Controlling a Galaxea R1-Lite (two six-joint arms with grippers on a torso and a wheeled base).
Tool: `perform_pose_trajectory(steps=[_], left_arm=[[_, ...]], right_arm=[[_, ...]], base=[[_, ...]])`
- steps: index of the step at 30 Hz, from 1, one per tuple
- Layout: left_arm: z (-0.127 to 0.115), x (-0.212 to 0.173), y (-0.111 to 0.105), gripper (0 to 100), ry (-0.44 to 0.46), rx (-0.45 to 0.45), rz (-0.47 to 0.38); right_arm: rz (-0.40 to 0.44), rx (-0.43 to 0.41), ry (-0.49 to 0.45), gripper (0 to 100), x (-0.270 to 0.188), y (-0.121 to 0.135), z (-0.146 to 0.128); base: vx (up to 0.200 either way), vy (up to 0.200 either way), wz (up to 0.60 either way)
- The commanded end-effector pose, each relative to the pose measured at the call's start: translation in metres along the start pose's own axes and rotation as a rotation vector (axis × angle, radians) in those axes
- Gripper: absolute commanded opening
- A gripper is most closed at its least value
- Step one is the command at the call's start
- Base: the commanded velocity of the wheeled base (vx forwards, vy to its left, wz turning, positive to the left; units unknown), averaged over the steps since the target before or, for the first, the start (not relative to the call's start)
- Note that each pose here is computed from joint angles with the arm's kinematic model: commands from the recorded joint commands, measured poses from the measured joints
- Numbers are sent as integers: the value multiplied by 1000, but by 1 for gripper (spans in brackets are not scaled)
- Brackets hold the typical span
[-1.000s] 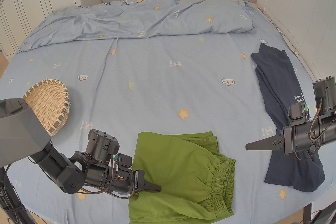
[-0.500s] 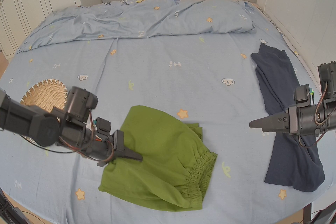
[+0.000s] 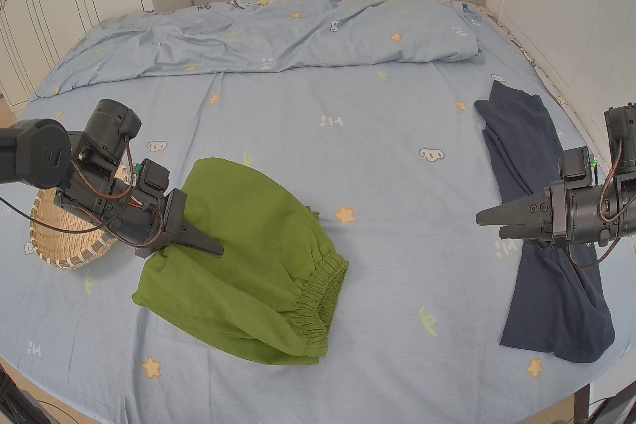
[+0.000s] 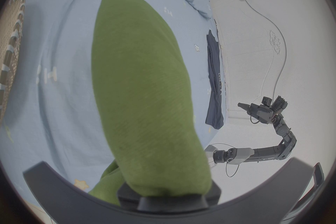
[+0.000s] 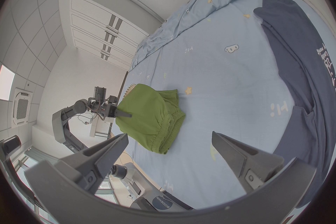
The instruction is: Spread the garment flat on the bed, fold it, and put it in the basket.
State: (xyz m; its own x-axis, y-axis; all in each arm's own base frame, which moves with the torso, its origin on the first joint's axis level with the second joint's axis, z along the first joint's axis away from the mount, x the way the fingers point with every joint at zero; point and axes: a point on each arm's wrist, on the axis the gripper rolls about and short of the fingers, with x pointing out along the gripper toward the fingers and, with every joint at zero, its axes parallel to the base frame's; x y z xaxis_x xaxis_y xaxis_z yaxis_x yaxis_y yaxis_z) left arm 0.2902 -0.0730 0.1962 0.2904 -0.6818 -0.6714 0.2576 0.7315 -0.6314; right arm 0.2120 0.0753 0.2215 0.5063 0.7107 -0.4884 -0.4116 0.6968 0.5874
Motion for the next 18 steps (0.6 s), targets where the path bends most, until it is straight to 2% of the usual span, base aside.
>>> perform_pose_trajectory(steps=[1,18], left_arm=[[7,-11,-7,0,-30,13,0],[7,-14,-6,0,-34,9,10]], right_arm=[[1,1,1,100,1,0,1],[1,1,5,100,2,0,0]], base=[[0,200,0],[0,200,0]])
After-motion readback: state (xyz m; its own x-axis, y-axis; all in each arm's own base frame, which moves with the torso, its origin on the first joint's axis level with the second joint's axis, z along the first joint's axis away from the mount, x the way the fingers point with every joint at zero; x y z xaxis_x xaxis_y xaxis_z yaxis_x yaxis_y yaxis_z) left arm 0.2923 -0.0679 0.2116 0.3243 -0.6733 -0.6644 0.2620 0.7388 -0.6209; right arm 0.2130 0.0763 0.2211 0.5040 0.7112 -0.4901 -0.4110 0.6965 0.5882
